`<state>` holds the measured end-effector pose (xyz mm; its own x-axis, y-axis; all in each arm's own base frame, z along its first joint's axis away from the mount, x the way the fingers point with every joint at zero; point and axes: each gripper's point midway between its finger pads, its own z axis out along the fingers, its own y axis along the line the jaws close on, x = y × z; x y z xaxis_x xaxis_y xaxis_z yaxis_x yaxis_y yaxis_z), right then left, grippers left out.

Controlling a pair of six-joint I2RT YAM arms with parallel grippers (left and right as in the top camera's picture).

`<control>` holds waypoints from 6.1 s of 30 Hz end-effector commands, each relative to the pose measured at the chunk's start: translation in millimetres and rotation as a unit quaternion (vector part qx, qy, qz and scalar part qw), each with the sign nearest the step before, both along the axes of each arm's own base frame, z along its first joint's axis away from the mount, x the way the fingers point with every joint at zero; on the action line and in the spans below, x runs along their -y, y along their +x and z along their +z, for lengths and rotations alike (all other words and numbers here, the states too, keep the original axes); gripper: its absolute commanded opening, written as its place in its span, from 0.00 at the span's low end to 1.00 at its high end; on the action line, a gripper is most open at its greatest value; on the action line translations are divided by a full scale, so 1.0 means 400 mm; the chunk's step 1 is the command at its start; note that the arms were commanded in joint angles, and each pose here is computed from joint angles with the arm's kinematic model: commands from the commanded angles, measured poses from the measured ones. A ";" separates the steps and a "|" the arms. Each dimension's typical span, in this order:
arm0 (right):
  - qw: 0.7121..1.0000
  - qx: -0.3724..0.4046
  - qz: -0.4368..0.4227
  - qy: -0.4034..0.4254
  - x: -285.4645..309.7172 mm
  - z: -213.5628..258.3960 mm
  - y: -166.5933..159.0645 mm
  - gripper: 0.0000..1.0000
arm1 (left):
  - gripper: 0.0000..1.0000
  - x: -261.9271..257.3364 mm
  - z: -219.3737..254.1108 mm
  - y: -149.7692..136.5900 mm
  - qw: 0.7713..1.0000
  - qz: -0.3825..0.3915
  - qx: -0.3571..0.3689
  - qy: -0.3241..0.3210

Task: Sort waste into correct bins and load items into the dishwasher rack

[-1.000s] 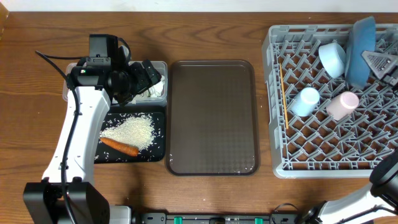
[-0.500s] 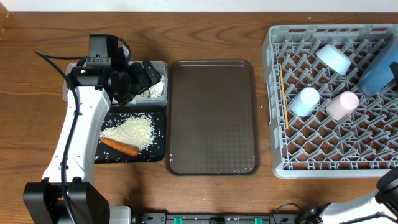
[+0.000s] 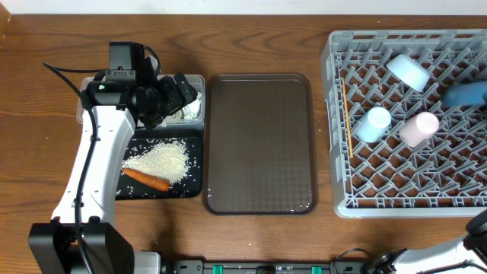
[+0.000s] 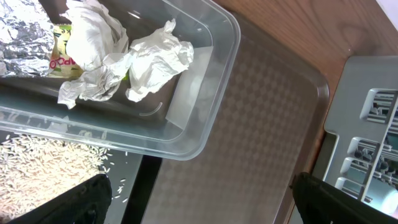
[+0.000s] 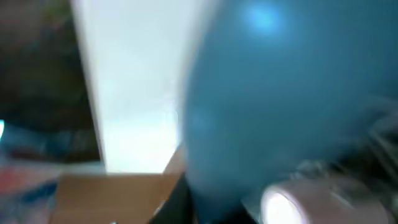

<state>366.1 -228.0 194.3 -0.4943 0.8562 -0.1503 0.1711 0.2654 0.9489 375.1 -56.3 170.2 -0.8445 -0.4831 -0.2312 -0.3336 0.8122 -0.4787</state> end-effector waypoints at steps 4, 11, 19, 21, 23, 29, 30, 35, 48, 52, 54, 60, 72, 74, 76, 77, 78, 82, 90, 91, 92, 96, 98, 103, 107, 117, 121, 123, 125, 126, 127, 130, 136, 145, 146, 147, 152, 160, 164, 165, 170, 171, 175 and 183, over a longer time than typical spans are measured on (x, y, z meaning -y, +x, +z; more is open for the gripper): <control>0.993 -0.097 -0.037 0.063 0.008 -0.102 -0.053 0.28 | 0.95 -0.009 -0.003 0.000 1.000 -0.003 0.001 0.007; 0.991 -0.098 -0.013 0.094 -0.038 -0.093 -0.076 0.58 | 0.95 -0.009 -0.003 0.000 1.000 -0.003 0.001 0.007; 0.986 -0.026 0.032 0.163 -0.117 -0.007 -0.097 0.70 | 0.95 -0.009 -0.003 0.000 1.000 -0.003 0.001 0.007; 0.985 -0.017 0.045 0.164 -0.145 0.008 -0.106 0.72 | 0.95 -0.009 -0.003 0.000 1.000 -0.003 0.001 0.007; 0.986 -0.013 0.056 0.158 -0.170 0.018 -0.117 0.73 | 0.95 -0.009 -0.003 0.000 1.000 -0.003 0.001 0.007; 0.985 0.039 0.062 0.154 -0.211 0.095 -0.139 0.77 | 0.95 -0.009 -0.003 0.000 1.000 -0.003 0.001 0.007; 0.985 0.051 0.060 0.151 -0.215 0.113 -0.141 0.77 | 0.95 -0.009 -0.003 0.000 1.000 -0.003 0.001 0.007; 0.988 0.089 0.063 0.113 -0.225 0.182 -0.144 0.85 | 0.95 -0.009 -0.003 0.000 1.000 -0.003 0.001 0.007; 0.953 0.105 0.228 -0.169 -0.364 0.335 -0.094 0.99 | 0.95 -0.009 -0.003 0.000 1.000 -0.003 0.001 0.007; 0.931 -0.056 0.219 -0.287 -0.366 0.293 -0.038 0.99 | 0.95 -0.009 -0.003 0.000 1.000 -0.003 0.001 0.007; 0.903 -0.132 0.179 -0.367 -0.349 0.277 -0.014 0.99 | 0.95 -0.009 -0.003 0.000 1.000 -0.003 0.001 0.007; 0.831 -0.195 0.146 -0.500 -0.405 0.262 0.041 0.99 | 0.95 -0.009 -0.003 0.000 1.000 -0.003 0.001 0.007; 0.801 -0.186 0.190 -0.536 -0.511 0.245 0.049 0.99 | 0.95 -0.009 -0.003 0.000 1.000 -0.003 0.001 0.007; 0.801 -0.186 0.190 -0.536 -0.511 0.245 0.049 0.99 | 0.95 -0.009 -0.003 0.000 1.000 -0.003 0.001 0.007; 0.801 -0.186 0.191 -0.536 -0.511 0.245 0.049 0.99 | 0.95 -0.009 -0.003 0.000 1.000 -0.003 0.001 0.007; 0.801 -0.186 0.191 -0.536 -0.511 0.245 0.049 0.99 | 0.95 -0.009 -0.003 0.000 1.000 -0.003 0.001 0.007; 0.801 -0.186 0.190 -0.536 -0.511 0.245 0.049 0.99 | 0.95 -0.009 -0.003 0.000 1.000 -0.003 0.001 0.007; 0.801 -0.186 0.191 -0.536 -0.511 0.245 0.049 0.99 | 0.95 -0.009 -0.003 0.000 1.000 -0.003 0.001 0.007; 0.801 -0.186 0.191 -0.536 -0.511 0.245 0.049 0.99 | 0.95 -0.009 -0.003 0.000 1.000 -0.003 0.001 0.007; 0.801 -0.186 0.191 -0.536 -0.511 0.245 0.049 0.99 | 0.95 -0.009 -0.003 0.000 1.000 -0.003 0.001 0.007; 0.801 -0.186 0.191 -0.536 -0.511 0.245 0.049 0.99 | 0.95 -0.009 -0.003 0.000 1.000 -0.003 0.001 0.007; 0.801 -0.186 0.191 -0.536 -0.511 0.245 0.049 0.99 | 0.95 -0.009 -0.003 0.000 1.000 -0.003 0.001 0.007; 0.801 -0.186 0.190 -0.536 -0.511 0.245 0.049 0.99 | 0.95 -0.009 -0.003 0.000 1.000 -0.003 0.001 0.007; 0.802 -0.181 0.187 -0.538 -0.511 0.257 0.043 0.99 | 0.95 -0.009 -0.003 0.000 1.000 -0.003 0.001 0.007; 0.806 -0.156 0.169 -0.545 -0.514 0.314 0.012 0.99 | 0.95 -0.009 -0.003 0.000 1.000 -0.003 0.001 0.007; 0.815 -0.030 0.080 -0.574 -0.528 0.561 -0.190 0.99 | 0.95 -0.009 -0.003 0.000 1.000 -0.003 0.001 0.007; 0.812 0.020 0.045 -0.581 -0.535 0.639 -0.290 0.99 | 0.95 -0.009 -0.003 0.000 1.000 -0.003 0.001 0.007; 0.810 0.041 0.030 -0.584 -0.538 0.668 -0.336 0.99 | 0.95 -0.009 -0.003 0.000 1.000 -0.003 0.001 0.007; 0.808 0.061 0.016 -0.586 -0.542 0.693 -0.379 0.99 | 0.95 -0.009 -0.003 0.000 1.000 -0.003 0.001 0.007; 0.807 0.071 0.009 -0.587 -0.544 0.703 -0.400 0.99 | 0.95 -0.009 -0.003 0.000 1.000 -0.003 0.001 0.007; 0.806 0.080 0.002 -0.587 -0.545 0.714 -0.422 0.99 | 0.95 -0.009 -0.003 0.000 1.000 -0.003 0.001 0.007; 0.801 0.107 -0.013 -0.588 -0.552 0.739 -0.478 0.99 | 0.95 -0.009 -0.003 0.000 1.000 -0.003 0.001 0.007; 0.798 0.145 -0.006 -0.585 -0.578 0.746 -0.547 0.99 | 0.95 -0.009 -0.003 0.000 1.000 -0.003 0.001 0.007; 0.798 0.132 0.010 -0.588 -0.578 0.649 -0.586 0.99 | 0.95 -0.009 -0.003 0.000 1.000 -0.003 0.001 0.007; 0.798 0.130 0.012 -0.588 -0.578 0.635 -0.587 0.99 | 0.95 -0.009 -0.003 0.000 1.000 -0.003 0.001 0.007; 0.799 0.129 0.012 -0.587 -0.579 0.622 -0.586 0.99 | 0.95 -0.009 -0.003 0.000 1.000 -0.003 0.001 0.007; 0.806 0.129 0.014 -0.578 -0.584 0.548 -0.568 0.99 | 0.95 -0.009 -0.003 0.000 1.000 -0.003 0.001 0.007; 0.813 0.155 -0.014 -0.562 -0.586 0.425 -0.524 0.99 | 0.95 -0.009 -0.003 0.000 1.000 -0.003 0.001 0.007; 0.807 0.186 -0.035 -0.560 -0.587 0.376 -0.495 0.99 | 0.95 -0.009 -0.003 0.000 1.000 -0.003 0.001 0.007; 0.805 0.196 -0.042 -0.559 -0.587 0.360 -0.486 0.99 | 0.95 -0.009 -0.003 0.000 1.000 -0.003 0.001 0.007; 0.798 0.238 -0.065 -0.549 -0.594 0.293 -0.449 0.99 | 0.95 -0.009 -0.003 0.000 1.000 -0.003 0.001 0.007; 0.799 0.245 -0.071 -0.545 -0.595 0.277 -0.440 0.99 | 0.95 -0.009 -0.003 0.000 1.000 -0.003 0.001 0.007; 0.809 0.260 -0.092 -0.519 -0.595 0.216 -0.409 0.99 | 0.95 -0.009 -0.003 0.000 1.000 -0.003 0.001 0.007; 0.817 0.301 -0.125 -0.475 -0.600 0.151 -0.352 0.99 | 0.95 -0.009 -0.003 0.000 1.000 -0.003 0.001 0.007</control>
<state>221.8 8.5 262.0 0.0797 0.2297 -0.9700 -0.0648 0.9722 0.2249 375.2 -55.8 170.1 -0.8439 -0.4835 -0.2323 -0.3345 0.8129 -0.4767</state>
